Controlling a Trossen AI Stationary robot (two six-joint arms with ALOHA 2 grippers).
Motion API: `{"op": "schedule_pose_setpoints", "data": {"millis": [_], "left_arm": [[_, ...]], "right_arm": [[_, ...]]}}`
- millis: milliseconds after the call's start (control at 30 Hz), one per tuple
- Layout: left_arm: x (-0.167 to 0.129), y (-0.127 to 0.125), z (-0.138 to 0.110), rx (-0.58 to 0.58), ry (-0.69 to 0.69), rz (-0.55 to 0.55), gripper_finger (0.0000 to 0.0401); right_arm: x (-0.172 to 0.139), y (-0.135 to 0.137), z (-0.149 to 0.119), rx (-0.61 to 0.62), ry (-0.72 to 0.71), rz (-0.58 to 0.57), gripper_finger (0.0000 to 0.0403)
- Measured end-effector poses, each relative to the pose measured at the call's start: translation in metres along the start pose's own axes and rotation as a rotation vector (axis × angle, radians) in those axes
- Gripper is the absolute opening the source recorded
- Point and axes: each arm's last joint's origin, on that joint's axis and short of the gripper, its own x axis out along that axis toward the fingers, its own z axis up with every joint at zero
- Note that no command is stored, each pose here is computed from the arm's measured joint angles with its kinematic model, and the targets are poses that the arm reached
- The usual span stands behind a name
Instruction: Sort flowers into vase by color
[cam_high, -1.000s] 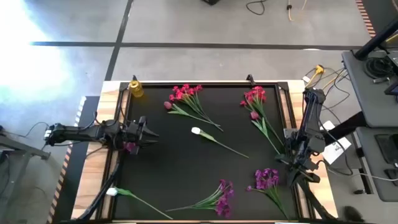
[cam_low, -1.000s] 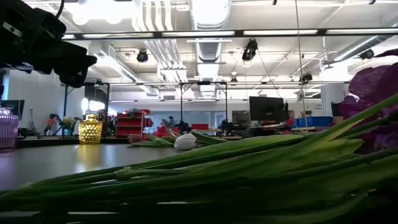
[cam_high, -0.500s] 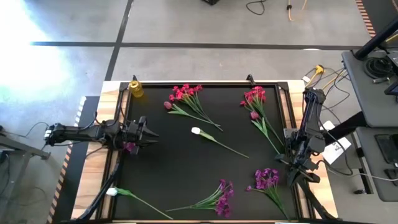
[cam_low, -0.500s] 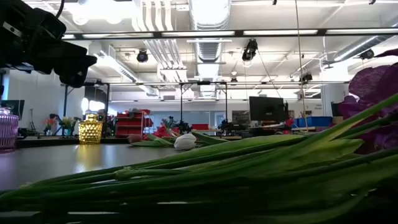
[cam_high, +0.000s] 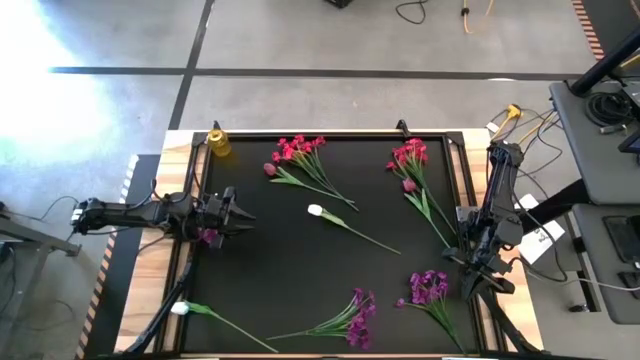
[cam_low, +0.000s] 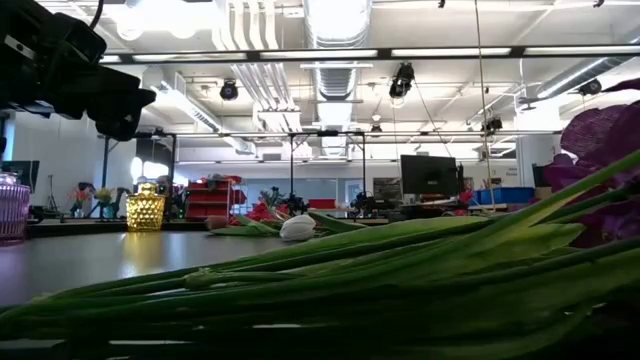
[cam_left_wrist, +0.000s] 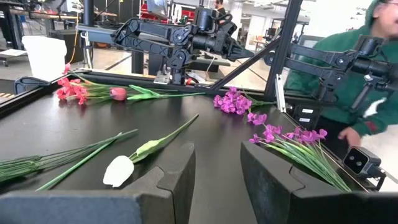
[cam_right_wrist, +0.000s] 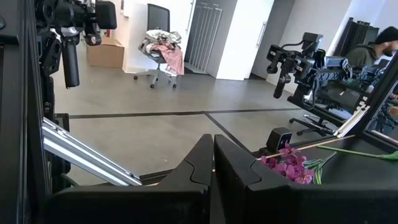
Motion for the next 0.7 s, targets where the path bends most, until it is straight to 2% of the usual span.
{"op": "schedule_pose_setpoints", "data": {"millis": [500, 633, 700], "left_arm": [[0.0, 0.0, 0.0, 0.0, 0.0, 0.0, 0.0114], [0.0, 0.0, 0.0, 0.0, 0.0, 0.0, 0.0114], [0.0, 0.0, 0.0, 0.0, 0.0, 0.0, 0.0114]], "right_arm": [[0.0, 0.0, 0.001, -0.001, -0.006, -0.002, 0.0009], [-0.001, -0.003, 0.014, -0.025, -0.146, -0.034, 0.0009], [-0.003, -0.005, 0.022, 0.055, -0.228, -0.043, 0.0009]]}}
